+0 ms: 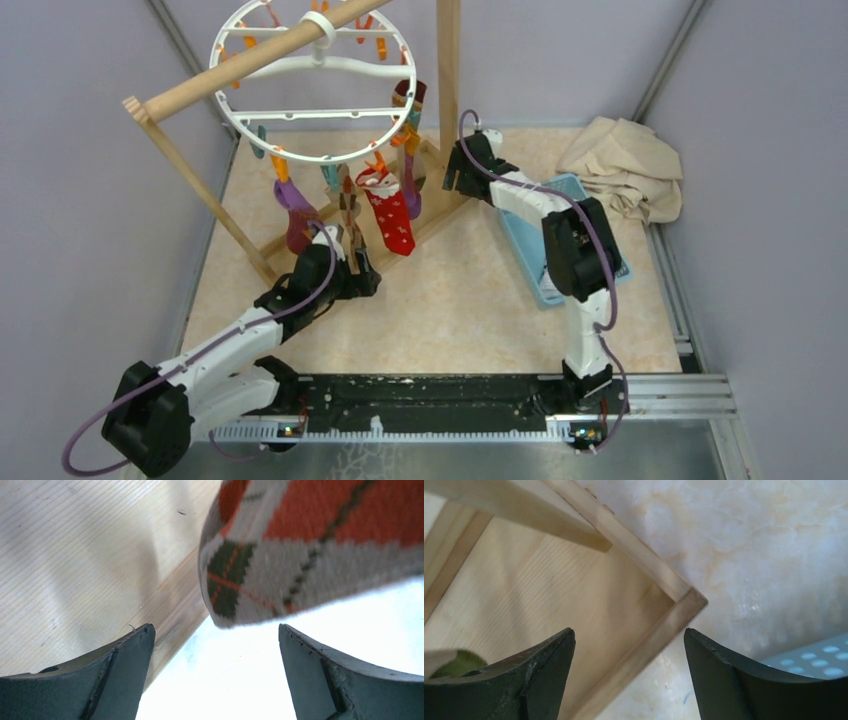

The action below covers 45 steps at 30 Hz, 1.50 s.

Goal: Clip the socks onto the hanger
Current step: Move the clothesline to the center of the board.

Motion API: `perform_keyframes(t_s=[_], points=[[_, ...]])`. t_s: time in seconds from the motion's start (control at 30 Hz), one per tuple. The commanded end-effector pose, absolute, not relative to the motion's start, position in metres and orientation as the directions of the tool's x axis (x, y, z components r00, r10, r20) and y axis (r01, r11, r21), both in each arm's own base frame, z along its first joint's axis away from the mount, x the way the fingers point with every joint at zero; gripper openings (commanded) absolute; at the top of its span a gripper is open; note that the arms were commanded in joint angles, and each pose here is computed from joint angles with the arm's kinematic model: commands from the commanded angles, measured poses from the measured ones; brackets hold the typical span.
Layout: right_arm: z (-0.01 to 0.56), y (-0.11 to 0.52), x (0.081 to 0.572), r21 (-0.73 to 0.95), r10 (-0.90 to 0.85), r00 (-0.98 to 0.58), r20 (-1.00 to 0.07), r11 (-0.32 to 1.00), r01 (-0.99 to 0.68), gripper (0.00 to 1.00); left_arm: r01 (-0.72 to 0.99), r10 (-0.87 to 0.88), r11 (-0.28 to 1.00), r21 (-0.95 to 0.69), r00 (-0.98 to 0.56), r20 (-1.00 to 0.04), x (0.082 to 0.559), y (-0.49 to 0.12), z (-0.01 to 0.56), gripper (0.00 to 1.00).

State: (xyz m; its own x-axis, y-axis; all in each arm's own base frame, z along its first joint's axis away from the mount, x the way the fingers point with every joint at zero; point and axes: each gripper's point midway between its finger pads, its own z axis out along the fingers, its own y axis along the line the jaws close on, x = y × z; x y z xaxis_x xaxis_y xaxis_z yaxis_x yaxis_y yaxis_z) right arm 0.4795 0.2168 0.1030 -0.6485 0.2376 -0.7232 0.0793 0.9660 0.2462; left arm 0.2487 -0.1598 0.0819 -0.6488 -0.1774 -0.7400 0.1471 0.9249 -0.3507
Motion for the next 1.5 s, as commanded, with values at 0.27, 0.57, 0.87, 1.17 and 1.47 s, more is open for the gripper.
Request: perform_keyframes(t_s=[0.27, 0.57, 0.87, 1.17, 1.47], points=[[0.080, 0.226, 0.518, 0.149, 0.253, -0.654, -0.713, 0.966, 0.211, 0.70, 0.061, -0.216, 0.931, -0.360, -0.701, -0.679, 0.227, -0.150, 0.052, 0.98], [0.036, 0.207, 0.501, 0.112, 0.265, -0.703, -0.660, 0.960, 0.257, 0.54, -0.034, -0.235, 0.950, -0.310, -0.734, -0.637, 0.221, -0.136, 0.023, 0.98], [0.044, 0.193, 0.481, 0.116, 0.271, -0.693, -0.668, 0.958, 0.262, 0.29, -0.186, -0.287, 0.956, -0.227, -0.756, -0.589, 0.236, -0.129, 0.014, 0.98], [0.034, 0.179, 0.447, 0.098, 0.247, -0.717, -0.652, 0.965, 0.244, 0.27, -0.242, -0.271, 0.962, -0.126, -0.799, -0.537, 0.273, -0.133, -0.002, 0.98], [0.031, 0.171, 0.419, 0.123, 0.251, -0.726, -0.640, 0.966, 0.226, 0.27, -0.351, -0.391, 0.920, -0.176, -0.775, -0.497, 0.304, -0.102, -0.016, 0.96]])
